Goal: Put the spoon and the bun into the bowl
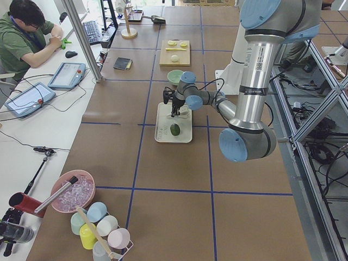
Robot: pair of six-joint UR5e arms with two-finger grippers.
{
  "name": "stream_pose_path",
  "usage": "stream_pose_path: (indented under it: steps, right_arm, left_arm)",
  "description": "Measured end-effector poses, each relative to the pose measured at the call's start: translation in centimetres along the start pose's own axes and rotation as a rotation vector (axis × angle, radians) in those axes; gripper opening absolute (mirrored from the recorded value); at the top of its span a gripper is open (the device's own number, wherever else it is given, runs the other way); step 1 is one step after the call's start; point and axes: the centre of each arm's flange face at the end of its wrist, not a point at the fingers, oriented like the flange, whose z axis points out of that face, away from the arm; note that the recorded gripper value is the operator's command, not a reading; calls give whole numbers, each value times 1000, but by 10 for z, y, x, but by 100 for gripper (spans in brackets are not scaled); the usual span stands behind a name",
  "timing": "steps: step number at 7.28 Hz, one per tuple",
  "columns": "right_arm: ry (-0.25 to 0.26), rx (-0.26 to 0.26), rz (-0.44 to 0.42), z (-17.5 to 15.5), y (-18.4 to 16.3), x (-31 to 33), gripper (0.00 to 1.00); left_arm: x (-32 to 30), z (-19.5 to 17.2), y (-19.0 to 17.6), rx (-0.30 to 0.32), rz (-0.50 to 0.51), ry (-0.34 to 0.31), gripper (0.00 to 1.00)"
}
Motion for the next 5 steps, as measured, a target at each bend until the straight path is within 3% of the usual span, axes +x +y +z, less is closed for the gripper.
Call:
stream_pose_path:
  steps: [3, 5]
  right_arm:
    - [0, 0, 0, 0, 0, 0, 100]
    - [0, -1, 2, 1, 1, 1, 100]
  left_arm:
    - [68, -29, -9, 8, -66, 82, 0]
    - [138, -52, -18, 0, -158, 83, 0]
